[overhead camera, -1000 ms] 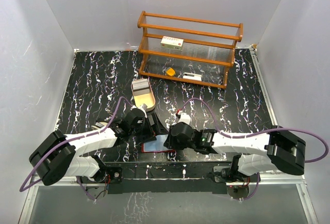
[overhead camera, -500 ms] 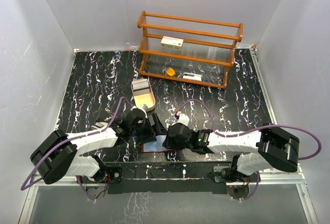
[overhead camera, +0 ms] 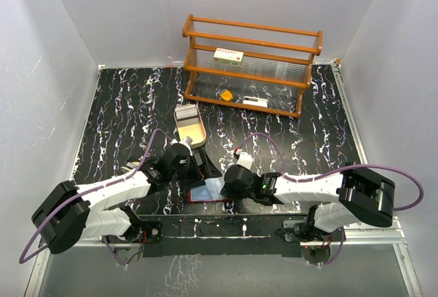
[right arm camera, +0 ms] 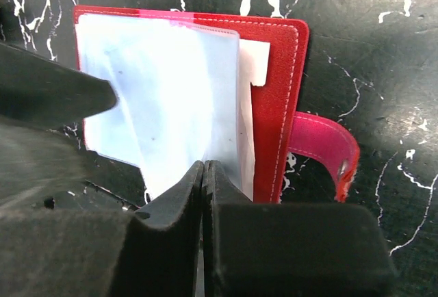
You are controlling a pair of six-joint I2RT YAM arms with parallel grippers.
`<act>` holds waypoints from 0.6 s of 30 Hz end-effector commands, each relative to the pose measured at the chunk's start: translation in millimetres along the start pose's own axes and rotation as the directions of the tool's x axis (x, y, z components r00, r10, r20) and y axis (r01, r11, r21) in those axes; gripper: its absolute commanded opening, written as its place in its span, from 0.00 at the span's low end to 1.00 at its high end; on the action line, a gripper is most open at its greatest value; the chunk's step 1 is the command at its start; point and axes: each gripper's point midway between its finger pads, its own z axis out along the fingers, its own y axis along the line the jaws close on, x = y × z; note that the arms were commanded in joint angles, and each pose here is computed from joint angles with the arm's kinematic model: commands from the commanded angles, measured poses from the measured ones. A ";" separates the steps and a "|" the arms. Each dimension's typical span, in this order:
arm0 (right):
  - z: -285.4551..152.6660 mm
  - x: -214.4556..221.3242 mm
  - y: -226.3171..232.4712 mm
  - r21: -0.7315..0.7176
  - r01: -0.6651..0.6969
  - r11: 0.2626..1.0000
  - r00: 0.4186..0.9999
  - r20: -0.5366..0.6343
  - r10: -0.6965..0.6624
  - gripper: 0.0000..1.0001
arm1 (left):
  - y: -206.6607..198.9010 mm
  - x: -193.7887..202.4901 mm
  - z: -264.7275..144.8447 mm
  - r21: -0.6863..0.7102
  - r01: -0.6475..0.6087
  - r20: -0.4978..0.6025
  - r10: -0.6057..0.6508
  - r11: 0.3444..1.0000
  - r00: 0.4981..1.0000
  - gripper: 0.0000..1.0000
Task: Put the credit cards into the card holder
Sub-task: Open the card holder at the center of the board.
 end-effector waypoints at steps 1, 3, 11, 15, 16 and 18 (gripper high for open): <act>-0.1 -7.6 5.3 -0.029 -0.032 0.999 0.998 0.050 0.033 0.00 | -6.3 -16.3 -16.7 -0.039 -0.019 0.072 0.022 0.999 0.997 0.86; 0.3 -6.5 1.7 -0.022 -0.037 0.999 0.998 0.051 0.038 0.00 | -2.1 -17.3 -18.9 -0.064 -0.029 0.077 0.034 0.998 0.996 0.86; -0.3 -4.0 -1.9 -0.031 -0.061 0.998 0.997 0.052 0.062 0.00 | -5.2 -11.9 -8.5 -0.013 -0.036 0.053 0.037 0.999 0.998 0.84; -0.3 -3.7 -1.5 -0.034 -0.061 0.998 0.997 0.051 0.063 0.00 | -12.5 -10.0 -3.5 0.025 -0.037 0.032 0.036 0.999 0.999 0.68; -0.3 -3.6 -1.0 -0.037 -0.062 0.997 0.997 0.050 0.063 0.00 | -11.8 -9.4 -2.8 0.022 -0.038 0.028 0.038 0.999 0.999 0.59; 0.2 -3.3 -0.6 -0.039 -0.062 0.997 0.997 0.049 0.064 0.00 | -9.2 -9.1 -2.0 0.007 -0.043 0.026 0.043 0.999 0.999 0.48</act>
